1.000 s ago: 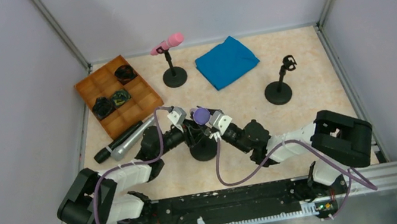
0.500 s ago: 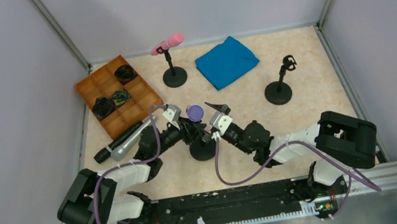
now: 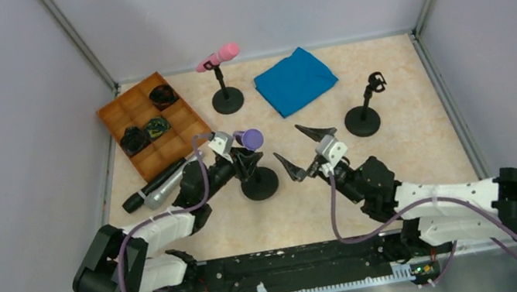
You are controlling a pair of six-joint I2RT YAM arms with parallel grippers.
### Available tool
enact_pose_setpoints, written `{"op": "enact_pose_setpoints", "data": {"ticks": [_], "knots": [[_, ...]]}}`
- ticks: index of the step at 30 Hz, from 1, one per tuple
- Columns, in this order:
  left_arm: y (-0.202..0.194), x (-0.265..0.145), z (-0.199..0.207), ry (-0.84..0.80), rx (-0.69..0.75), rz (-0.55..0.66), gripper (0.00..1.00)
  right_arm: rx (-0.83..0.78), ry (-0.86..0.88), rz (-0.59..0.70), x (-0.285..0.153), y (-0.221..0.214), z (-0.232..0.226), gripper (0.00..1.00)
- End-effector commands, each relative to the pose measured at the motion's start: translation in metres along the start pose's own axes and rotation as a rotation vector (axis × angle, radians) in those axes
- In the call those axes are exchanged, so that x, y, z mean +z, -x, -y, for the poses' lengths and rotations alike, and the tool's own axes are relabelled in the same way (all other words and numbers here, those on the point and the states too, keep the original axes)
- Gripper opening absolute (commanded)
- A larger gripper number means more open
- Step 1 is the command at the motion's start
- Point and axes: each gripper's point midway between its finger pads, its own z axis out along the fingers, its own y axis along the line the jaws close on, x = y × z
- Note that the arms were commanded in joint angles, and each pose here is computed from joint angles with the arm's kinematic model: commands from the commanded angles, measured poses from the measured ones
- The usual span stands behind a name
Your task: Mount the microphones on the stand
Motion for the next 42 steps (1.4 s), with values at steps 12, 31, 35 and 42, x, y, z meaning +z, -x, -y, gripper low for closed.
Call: {"op": "enact_pose_setpoints", "data": {"ticks": [12, 31, 35, 42], "knots": [[0.15, 0.043, -0.052, 0.262, 0.19, 0.458, 0.0, 0.085, -0.077, -0.163, -0.072, -0.04, 0.022, 0.81], [0.134, 0.076, -0.168, 0.569, 0.256, 0.517, 0.0, 0.096, -0.072, -0.178, -0.087, -0.047, 0.023, 0.81], [0.12, 0.077, -0.182, 0.592, 0.239, 0.483, 0.0, 0.094, -0.067, -0.187, -0.087, -0.049, 0.021, 0.81], [0.096, 0.078, -0.205, 0.688, 0.223, 0.391, 0.42, 0.089, -0.056, -0.199, -0.085, -0.051, 0.019, 0.81]]}}
